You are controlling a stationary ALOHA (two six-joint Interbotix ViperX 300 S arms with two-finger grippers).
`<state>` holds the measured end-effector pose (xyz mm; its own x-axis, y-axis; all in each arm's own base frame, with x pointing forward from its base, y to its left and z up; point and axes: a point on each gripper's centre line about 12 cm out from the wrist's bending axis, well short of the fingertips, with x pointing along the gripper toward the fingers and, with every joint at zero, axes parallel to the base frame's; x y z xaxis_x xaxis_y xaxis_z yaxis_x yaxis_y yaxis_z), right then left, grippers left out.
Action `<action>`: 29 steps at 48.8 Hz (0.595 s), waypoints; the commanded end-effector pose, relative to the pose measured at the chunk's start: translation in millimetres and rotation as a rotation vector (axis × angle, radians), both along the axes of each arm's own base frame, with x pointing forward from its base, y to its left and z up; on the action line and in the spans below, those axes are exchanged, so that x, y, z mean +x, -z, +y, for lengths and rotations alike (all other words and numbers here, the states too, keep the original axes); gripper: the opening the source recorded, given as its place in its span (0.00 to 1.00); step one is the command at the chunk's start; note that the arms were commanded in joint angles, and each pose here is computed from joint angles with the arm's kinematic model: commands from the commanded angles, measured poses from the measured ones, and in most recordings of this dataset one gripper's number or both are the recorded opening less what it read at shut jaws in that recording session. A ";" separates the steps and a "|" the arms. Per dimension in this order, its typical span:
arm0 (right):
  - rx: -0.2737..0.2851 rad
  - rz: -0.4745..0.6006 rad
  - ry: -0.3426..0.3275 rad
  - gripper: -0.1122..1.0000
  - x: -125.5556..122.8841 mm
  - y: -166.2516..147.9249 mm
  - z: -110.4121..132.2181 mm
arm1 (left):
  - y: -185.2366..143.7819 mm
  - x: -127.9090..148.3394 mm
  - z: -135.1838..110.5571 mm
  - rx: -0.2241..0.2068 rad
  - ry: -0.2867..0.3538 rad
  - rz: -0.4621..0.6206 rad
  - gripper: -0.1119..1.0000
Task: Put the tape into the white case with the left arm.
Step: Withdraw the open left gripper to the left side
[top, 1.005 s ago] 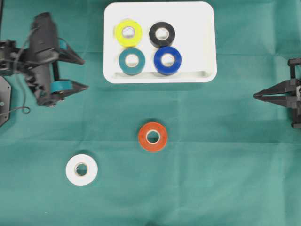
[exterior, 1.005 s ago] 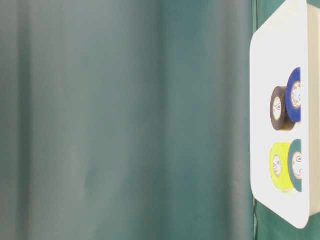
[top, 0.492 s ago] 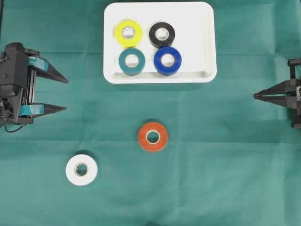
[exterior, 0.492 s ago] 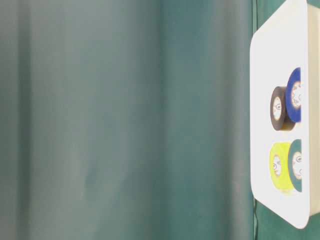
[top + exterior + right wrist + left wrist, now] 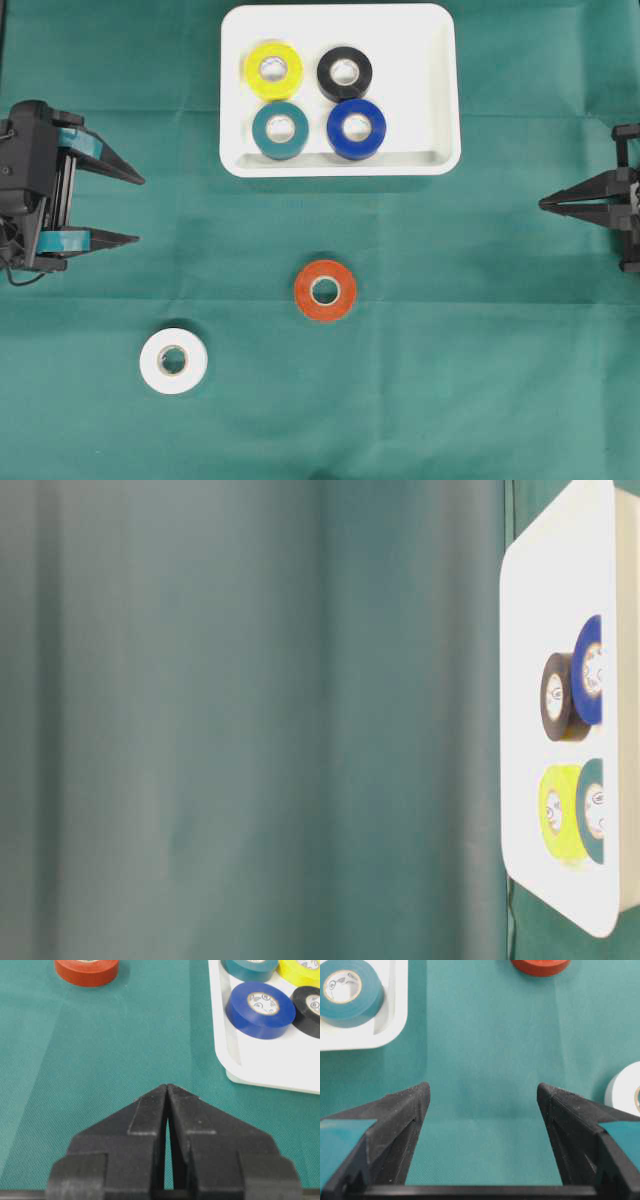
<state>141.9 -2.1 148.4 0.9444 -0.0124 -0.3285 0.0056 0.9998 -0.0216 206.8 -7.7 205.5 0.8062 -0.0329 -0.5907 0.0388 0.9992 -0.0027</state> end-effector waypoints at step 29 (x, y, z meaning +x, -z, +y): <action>0.001 -0.014 0.002 0.02 2.2 -4.3 -0.2 | -0.4 29.4 -13.0 0.003 0.051 0.055 0.88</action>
<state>141.9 -2.1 148.4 0.9444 -0.0125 -0.3285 0.0067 0.9998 -0.0188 223.5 -16.8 194.9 0.7549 -0.0602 -0.6531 0.0768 0.9970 -0.0031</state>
